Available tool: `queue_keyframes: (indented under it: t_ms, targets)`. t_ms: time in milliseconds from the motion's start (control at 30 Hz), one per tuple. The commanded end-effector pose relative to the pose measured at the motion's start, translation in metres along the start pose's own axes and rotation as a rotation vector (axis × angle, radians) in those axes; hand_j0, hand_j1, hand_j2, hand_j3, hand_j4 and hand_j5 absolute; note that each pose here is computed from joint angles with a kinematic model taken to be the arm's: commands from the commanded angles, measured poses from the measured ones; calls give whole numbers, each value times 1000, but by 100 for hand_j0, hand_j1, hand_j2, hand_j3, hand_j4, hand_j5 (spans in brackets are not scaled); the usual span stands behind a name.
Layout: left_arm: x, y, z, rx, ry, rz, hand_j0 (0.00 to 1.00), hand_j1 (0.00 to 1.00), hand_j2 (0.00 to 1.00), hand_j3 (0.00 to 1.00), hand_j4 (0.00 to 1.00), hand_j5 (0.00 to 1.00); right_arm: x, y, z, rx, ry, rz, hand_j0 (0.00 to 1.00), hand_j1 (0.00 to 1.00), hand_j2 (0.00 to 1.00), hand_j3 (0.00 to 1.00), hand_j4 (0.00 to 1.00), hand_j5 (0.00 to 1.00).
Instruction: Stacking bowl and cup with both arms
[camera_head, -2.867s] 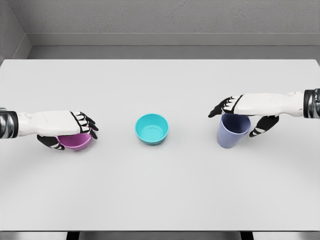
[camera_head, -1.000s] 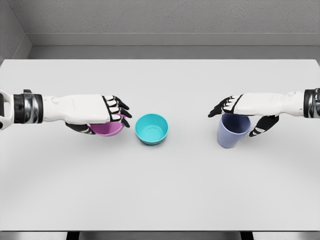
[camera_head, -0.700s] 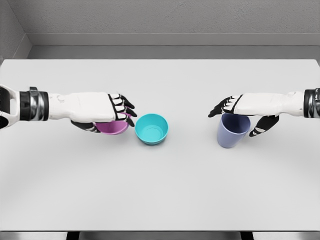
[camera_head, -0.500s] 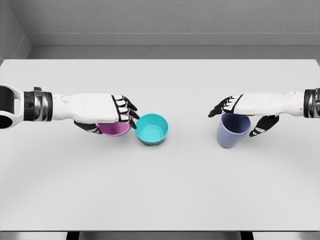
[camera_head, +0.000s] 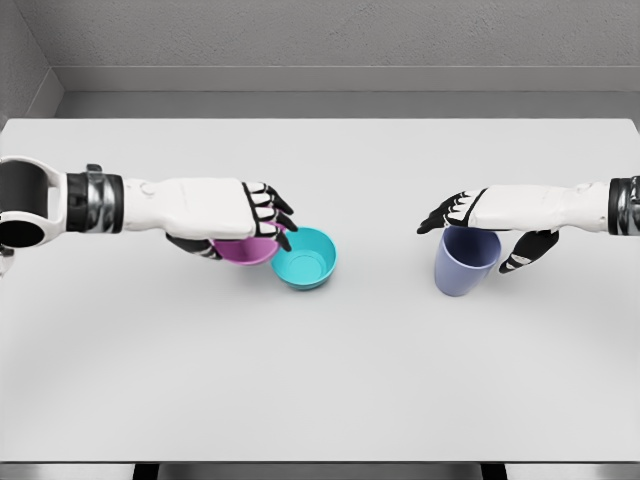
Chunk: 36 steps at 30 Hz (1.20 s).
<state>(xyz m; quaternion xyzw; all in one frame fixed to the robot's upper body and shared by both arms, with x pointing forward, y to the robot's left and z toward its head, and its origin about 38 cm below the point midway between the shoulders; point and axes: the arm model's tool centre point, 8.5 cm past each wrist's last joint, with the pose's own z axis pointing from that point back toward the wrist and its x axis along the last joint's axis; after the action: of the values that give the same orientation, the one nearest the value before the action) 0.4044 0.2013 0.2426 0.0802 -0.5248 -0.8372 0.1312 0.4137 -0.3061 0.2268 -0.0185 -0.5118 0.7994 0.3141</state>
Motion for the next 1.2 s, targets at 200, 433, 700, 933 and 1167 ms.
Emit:
queue_keyframes:
  t_ms: [200,433,700,933,1167]
  targets:
    - [2,3,-11,6,-13,-6,74,74,74,74,74,74,0,-1,0,-5,-2,-5,100,100,100,100,100,100]
    - [-5,3,-26,-5,-23,9,74,74,74,74,74,74,0,-1,0,-5,0,-5,100,100,100,100,100,100]
    - [-4,9,-47,16,-45,12,74,74,74,74,74,74,0,-1,0,-5,-1,-5,100,100,100,100,100,100]
    - [-3,7,-56,-8,-61,12,74,74,74,74,74,74,0,-1,0,-4,-1,-4,100,100,100,100,100,100]
    - [-6,6,-64,0,-65,36,74,74,74,74,74,74,0,-1,0,-4,-1,-4,100,100,100,100,100,100]
